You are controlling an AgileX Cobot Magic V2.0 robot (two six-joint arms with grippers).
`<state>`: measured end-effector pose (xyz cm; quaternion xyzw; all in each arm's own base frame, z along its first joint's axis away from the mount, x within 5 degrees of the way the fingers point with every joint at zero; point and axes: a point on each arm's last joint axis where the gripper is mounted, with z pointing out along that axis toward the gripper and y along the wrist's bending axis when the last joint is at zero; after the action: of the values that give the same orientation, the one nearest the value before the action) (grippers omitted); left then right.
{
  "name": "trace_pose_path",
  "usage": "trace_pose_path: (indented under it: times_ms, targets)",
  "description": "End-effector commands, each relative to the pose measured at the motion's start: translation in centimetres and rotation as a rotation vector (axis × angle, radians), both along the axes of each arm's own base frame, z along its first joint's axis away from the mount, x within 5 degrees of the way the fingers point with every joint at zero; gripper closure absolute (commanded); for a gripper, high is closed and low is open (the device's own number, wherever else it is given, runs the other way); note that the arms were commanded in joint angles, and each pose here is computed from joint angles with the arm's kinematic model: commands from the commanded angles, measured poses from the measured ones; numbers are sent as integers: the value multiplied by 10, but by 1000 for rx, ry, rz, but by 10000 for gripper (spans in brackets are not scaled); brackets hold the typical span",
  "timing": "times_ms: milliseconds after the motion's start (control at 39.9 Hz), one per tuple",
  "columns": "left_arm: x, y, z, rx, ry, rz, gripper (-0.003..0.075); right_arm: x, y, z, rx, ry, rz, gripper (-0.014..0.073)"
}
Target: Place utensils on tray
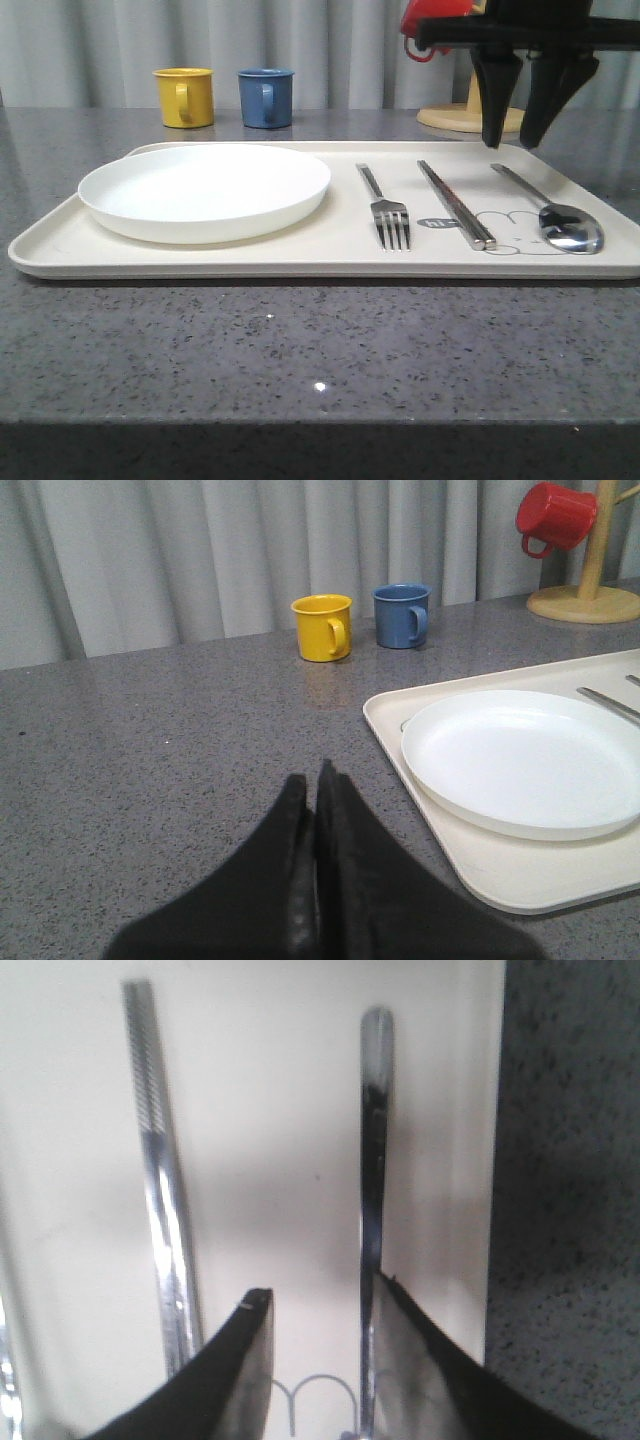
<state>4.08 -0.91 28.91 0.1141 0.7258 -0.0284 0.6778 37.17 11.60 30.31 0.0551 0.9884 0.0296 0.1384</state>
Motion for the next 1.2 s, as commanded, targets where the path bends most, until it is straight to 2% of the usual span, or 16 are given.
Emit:
trace_pose_path:
  times_ms: [0, 75, 225, 326, 551, 651, 877, 1052, 1177]
  targets:
    - [0, 0, 16, -34, -93, 1, 739, -22, -9, 52, 0, -56, 28, 315]
    - [0, 0, 16, -34, -93, 1, 739, -30, -11, 65, 7, -91, 43, 376]
    - [0, 0, 16, -34, -93, 1, 739, -48, -15, 88, 15, -170, 82, 590]
    - [0, 0, 16, -34, -93, 1, 739, -64, -18, 99, 23, -270, 104, 663]
    - [0, 0, 16, -34, -93, 1, 739, -114, -20, 97, 74, -521, 181, 665]
    - [0, 0, 16, -34, -93, 1, 739, -141, -26, 83, 92, -642, 237, 665]
    - [0, 0, 16, -34, -93, 1, 739, -208, -54, 29, 89, -829, 287, 665]
    - [0, 0, 16, -34, -93, 1, 739, -259, -74, 3, 112, -998, 301, 665]
    - [0, 0, 16, -34, -93, 1, 739, -289, -87, -5, 132, -1111, 291, 665]
